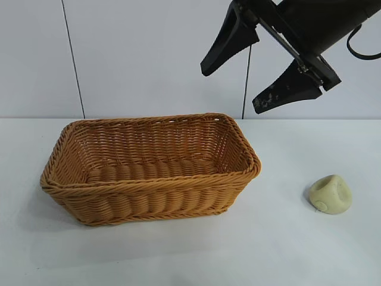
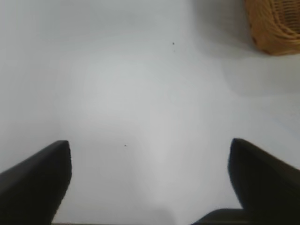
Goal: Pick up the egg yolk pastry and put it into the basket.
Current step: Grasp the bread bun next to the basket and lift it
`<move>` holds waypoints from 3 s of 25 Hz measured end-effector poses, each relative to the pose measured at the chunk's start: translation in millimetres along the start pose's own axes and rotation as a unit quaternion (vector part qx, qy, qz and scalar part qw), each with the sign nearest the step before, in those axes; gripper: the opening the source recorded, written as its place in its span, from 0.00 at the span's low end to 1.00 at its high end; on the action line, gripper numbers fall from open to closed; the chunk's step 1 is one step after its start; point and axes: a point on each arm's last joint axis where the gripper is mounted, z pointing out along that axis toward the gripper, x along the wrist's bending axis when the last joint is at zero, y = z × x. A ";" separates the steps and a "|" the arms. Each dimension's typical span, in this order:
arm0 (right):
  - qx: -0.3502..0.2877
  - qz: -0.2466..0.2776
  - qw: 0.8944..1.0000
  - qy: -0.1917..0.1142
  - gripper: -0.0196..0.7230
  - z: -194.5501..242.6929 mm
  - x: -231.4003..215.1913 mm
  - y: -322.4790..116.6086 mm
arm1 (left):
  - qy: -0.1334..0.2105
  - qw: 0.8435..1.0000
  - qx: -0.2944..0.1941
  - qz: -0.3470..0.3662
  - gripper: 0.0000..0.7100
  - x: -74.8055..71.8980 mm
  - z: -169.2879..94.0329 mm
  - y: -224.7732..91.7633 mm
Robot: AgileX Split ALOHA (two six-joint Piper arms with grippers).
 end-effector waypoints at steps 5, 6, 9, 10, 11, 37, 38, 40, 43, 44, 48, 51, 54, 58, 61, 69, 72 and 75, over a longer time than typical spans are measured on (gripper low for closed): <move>0.000 0.000 1.000 0.000 0.88 0.0 0.0 0.0 | -0.009 1.000 0.022 -0.006 0.98 -1.6 1.4 -6.1; 0.000 0.000 1.000 0.000 0.88 0.0 0.0 0.0 | -0.012 0.999 0.034 -0.008 0.98 -2.1 3.3 -9.5; 0.000 0.000 1.000 0.000 0.88 0.0 0.0 0.0 | -0.015 0.999 0.049 -0.010 0.98 -2.6 4.8 -13.1; 0.000 0.000 1.000 0.000 0.88 0.0 0.0 0.0 | -0.015 0.999 0.049 -0.010 0.98 -2.6 4.8 -13.1; 0.000 0.000 1.000 0.000 0.88 0.0 0.0 0.0 | -0.015 0.999 0.049 -0.010 0.98 -2.6 4.8 -13.1; 0.000 0.000 1.000 0.000 0.88 0.0 0.0 0.0 | -0.031 0.997 -0.072 -0.003 0.98 -4.7 -27.1 -31.9; 0.000 0.000 1.000 0.000 0.88 0.0 0.0 0.0 | -0.032 0.995 -0.098 -0.002 0.98 -4.6 -33.4 -37.0; 0.000 0.000 1.000 0.000 0.88 0.0 0.0 0.0 | -0.034 0.989 -0.143 0.000 0.98 -4.6 -43.4 -46.6; 0.001 -0.003 1.000 -0.003 0.88 0.0 -0.5 -0.2 | -0.035 0.984 -0.177 0.002 0.98 -4.6 -50.6 -54.8; 0.003 -0.006 1.000 -0.008 0.88 0.0 -1.4 -0.6 | -0.036 0.983 -0.178 0.001 0.98 -4.7 -50.8 -55.1; 0.009 -0.027 0.998 -0.062 0.88 -4.4 -7.5 2.8 | -0.037 0.983 -0.180 0.001 0.98 -4.9 -51.3 -55.7; 0.008 -0.046 0.988 -0.149 0.88 -15.4 -15.5 11.7 | -0.037 0.983 -0.180 0.001 0.98 -4.9 -51.3 -55.7; 0.010 -0.056 0.972 -0.230 0.88 -26.3 -24.4 17.3 | -0.037 0.983 -0.180 0.001 0.98 -4.9 -51.3 -55.7; 0.021 -0.044 0.959 -0.278 0.88 -31.5 -41.5 20.3 | -0.037 0.983 -0.180 0.001 0.98 -4.9 -51.3 -55.7; 0.039 -0.024 0.958 -0.284 0.88 -23.1 -58.7 22.1 | -0.037 0.983 -0.180 0.001 0.98 -4.9 -51.3 -55.7; 0.105 0.038 0.946 -0.305 0.88 7.7 -125.2 20.7 | -0.037 0.983 -0.180 0.001 0.98 -4.9 -51.3 -55.7; 0.127 0.044 0.946 -0.295 0.88 26.0 -137.3 17.0 | -0.037 0.983 -0.180 0.001 0.98 -4.9 -51.2 -55.7; 0.137 0.057 0.949 -0.279 0.88 46.7 -148.5 13.6 | -0.037 0.983 -0.180 0.001 0.98 -4.9 -51.2 -55.7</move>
